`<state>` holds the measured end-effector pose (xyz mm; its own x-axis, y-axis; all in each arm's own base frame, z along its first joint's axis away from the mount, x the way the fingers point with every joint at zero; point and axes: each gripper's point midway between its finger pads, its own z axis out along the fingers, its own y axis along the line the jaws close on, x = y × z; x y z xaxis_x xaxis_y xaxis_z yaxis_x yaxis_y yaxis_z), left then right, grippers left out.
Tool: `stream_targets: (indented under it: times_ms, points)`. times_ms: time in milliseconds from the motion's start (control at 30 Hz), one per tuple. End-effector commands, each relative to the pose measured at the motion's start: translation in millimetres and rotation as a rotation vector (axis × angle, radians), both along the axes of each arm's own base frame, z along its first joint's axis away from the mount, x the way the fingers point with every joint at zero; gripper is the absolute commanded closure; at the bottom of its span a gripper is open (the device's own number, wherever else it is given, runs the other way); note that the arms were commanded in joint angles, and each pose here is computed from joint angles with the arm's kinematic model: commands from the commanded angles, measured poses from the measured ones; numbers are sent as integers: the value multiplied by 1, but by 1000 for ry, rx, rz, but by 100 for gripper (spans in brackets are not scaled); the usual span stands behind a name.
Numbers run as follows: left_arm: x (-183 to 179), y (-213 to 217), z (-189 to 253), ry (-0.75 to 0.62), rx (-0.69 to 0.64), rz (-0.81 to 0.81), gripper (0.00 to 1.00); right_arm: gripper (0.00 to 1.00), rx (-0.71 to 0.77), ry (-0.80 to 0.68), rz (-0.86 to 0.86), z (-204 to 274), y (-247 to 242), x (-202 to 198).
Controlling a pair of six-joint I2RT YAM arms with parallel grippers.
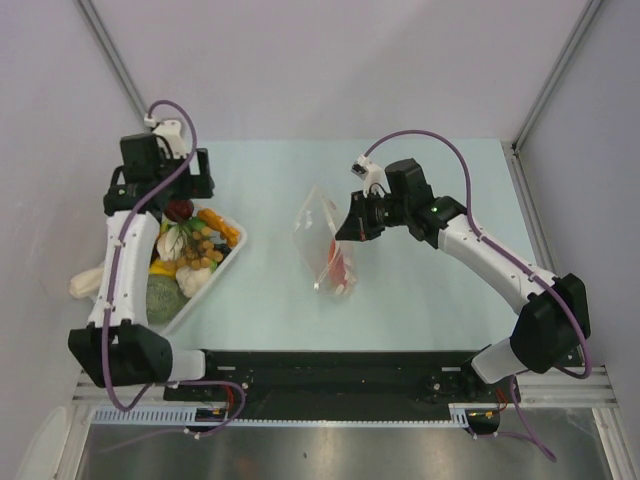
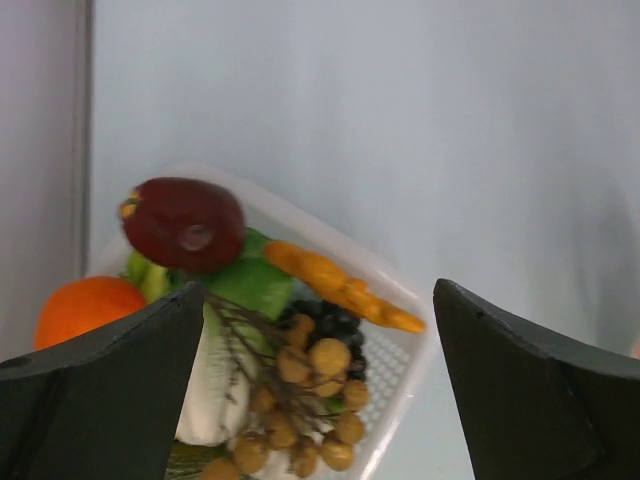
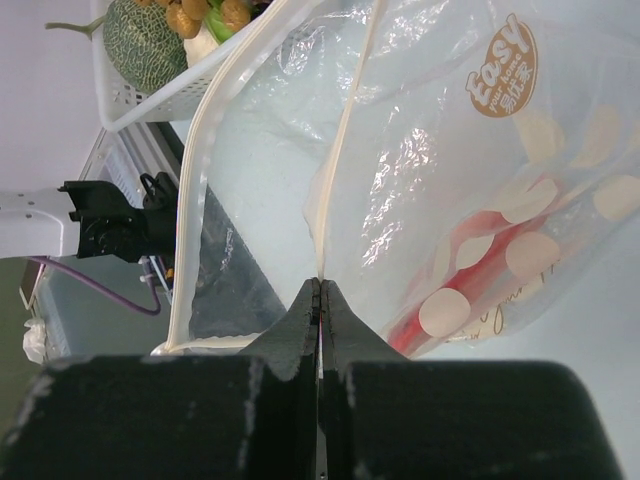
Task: Place the food in the zip-top bag and seal the zipper
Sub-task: Pick up the fake fruit from the bin.
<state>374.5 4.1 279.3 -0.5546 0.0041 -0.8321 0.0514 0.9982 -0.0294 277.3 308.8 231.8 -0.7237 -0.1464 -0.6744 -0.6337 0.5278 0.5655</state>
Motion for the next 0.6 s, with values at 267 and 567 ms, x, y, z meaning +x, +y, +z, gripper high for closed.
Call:
stream_targets:
  times_ms: [267,567]
  points:
    - [62,109,-56,190,-13,0,0,100,-3,-19,16,2,1,-3]
    - [69,96,-114,287,-111,-100,0,100,-2,7,16,-5,6,0]
